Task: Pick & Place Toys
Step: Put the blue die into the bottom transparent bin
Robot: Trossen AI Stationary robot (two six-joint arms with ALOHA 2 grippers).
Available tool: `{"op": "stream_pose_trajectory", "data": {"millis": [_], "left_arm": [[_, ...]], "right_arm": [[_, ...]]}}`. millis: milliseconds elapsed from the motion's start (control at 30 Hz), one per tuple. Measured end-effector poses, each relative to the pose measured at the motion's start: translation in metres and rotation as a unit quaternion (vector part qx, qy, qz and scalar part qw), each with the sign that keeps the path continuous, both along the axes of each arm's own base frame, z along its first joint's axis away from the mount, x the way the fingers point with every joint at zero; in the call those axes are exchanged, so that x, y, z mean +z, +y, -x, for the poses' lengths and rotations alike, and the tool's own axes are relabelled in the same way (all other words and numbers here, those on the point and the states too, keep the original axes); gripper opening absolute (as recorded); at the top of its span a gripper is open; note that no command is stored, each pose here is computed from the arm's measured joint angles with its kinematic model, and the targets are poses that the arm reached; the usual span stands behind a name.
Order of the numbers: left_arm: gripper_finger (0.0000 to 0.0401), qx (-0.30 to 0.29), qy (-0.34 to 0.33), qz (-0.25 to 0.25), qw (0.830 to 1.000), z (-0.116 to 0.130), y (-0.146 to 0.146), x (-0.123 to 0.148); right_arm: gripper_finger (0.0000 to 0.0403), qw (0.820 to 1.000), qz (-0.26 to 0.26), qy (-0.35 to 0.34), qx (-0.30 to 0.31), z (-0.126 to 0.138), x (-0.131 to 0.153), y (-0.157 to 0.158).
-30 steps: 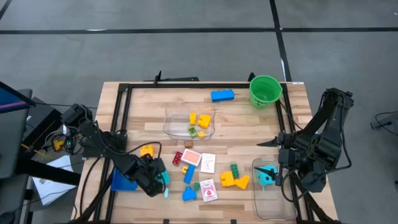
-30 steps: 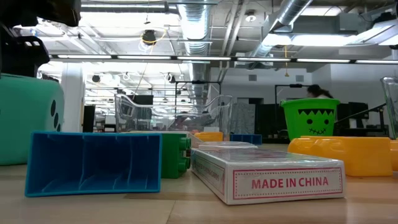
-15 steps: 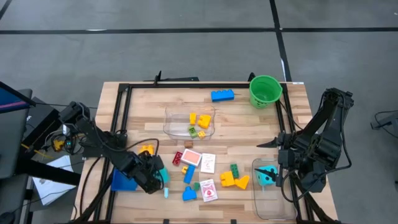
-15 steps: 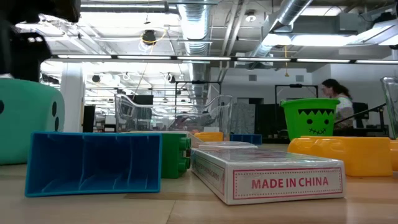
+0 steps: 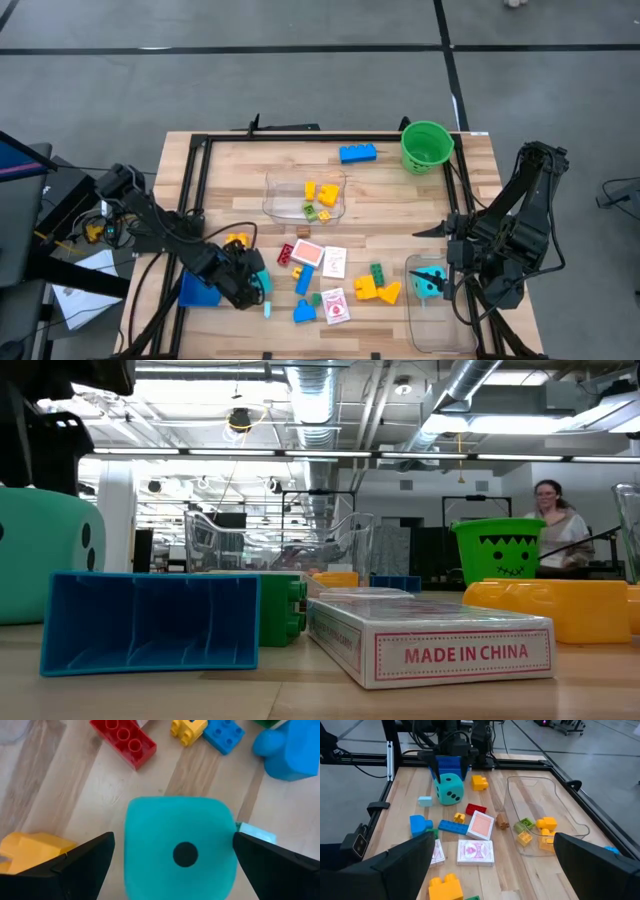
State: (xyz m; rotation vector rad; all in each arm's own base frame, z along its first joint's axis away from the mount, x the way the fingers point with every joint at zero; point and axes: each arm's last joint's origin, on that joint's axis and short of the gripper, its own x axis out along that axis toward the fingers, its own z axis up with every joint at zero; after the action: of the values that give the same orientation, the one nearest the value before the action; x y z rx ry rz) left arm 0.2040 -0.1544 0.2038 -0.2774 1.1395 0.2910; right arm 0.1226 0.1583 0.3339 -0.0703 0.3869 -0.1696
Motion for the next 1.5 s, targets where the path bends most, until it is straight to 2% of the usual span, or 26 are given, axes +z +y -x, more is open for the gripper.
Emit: {"op": "stream_pose_trajectory", "data": {"millis": [233,633,1500], "left_arm": [[0.04,0.003,0.016,0.018,1.0,-0.001,-0.003,-0.003],[0.04,0.006,0.006,0.034,0.999,0.005,0.002,0.008],[0.04,-0.063,-0.001,0.009,0.998,0.003,-0.004,0.005]], "right_arm": [[0.0399,1.0,-0.002,0.001,0.001,0.0,0.0,0.0],[0.0399,1.0,-0.005,0.001,0.0,0.0,0.0,0.0],[0.0399,1.0,-0.011,0.01,-0.021,-0.009,-0.001,-0.007]]}}
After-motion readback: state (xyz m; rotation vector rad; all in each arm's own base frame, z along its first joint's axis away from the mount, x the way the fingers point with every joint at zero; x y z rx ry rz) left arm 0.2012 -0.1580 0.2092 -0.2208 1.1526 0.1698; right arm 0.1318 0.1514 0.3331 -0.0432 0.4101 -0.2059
